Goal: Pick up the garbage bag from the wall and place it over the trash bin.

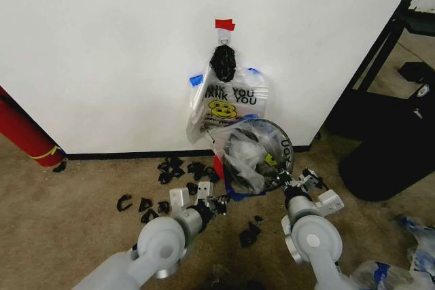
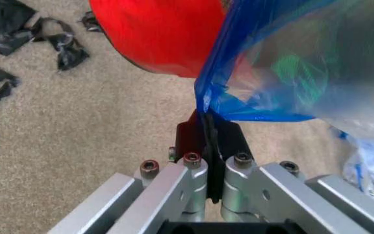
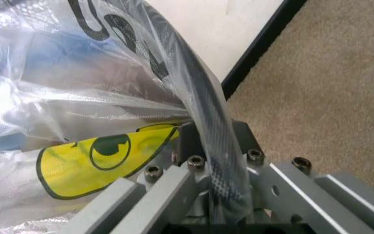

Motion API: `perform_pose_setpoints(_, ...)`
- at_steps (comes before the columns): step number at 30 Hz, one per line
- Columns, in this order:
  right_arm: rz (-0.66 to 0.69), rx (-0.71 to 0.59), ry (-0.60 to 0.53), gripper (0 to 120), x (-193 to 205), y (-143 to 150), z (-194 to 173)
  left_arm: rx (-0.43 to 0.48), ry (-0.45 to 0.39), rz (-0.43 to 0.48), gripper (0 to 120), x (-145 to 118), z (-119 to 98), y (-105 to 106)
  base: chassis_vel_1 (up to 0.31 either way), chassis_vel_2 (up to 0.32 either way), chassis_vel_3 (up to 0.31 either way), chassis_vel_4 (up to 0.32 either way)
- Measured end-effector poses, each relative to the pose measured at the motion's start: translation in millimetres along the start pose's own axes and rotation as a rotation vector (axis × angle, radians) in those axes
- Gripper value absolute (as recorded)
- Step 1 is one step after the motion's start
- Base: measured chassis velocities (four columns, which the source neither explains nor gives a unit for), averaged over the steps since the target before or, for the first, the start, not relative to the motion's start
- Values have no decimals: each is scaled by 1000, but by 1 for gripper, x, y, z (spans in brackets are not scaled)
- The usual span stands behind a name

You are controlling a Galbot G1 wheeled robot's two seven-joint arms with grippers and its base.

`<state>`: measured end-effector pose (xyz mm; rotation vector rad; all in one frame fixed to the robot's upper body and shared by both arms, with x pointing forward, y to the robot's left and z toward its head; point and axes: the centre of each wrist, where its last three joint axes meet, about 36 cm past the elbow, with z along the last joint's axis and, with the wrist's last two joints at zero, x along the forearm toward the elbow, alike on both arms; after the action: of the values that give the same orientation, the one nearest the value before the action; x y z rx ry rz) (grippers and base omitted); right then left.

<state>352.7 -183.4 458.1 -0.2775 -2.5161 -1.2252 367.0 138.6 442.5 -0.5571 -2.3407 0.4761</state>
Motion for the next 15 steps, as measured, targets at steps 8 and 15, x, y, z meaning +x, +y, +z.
perform_pose_setpoints(8,-3,10,21,0,3,1,6,15,6,-21,0,-15,8,2,0,0,0,0)
perform_pose_setpoints(15,-1,10,24,0,3,2,6,7,12,-36,0,-18,13,4,0,0,0,0)
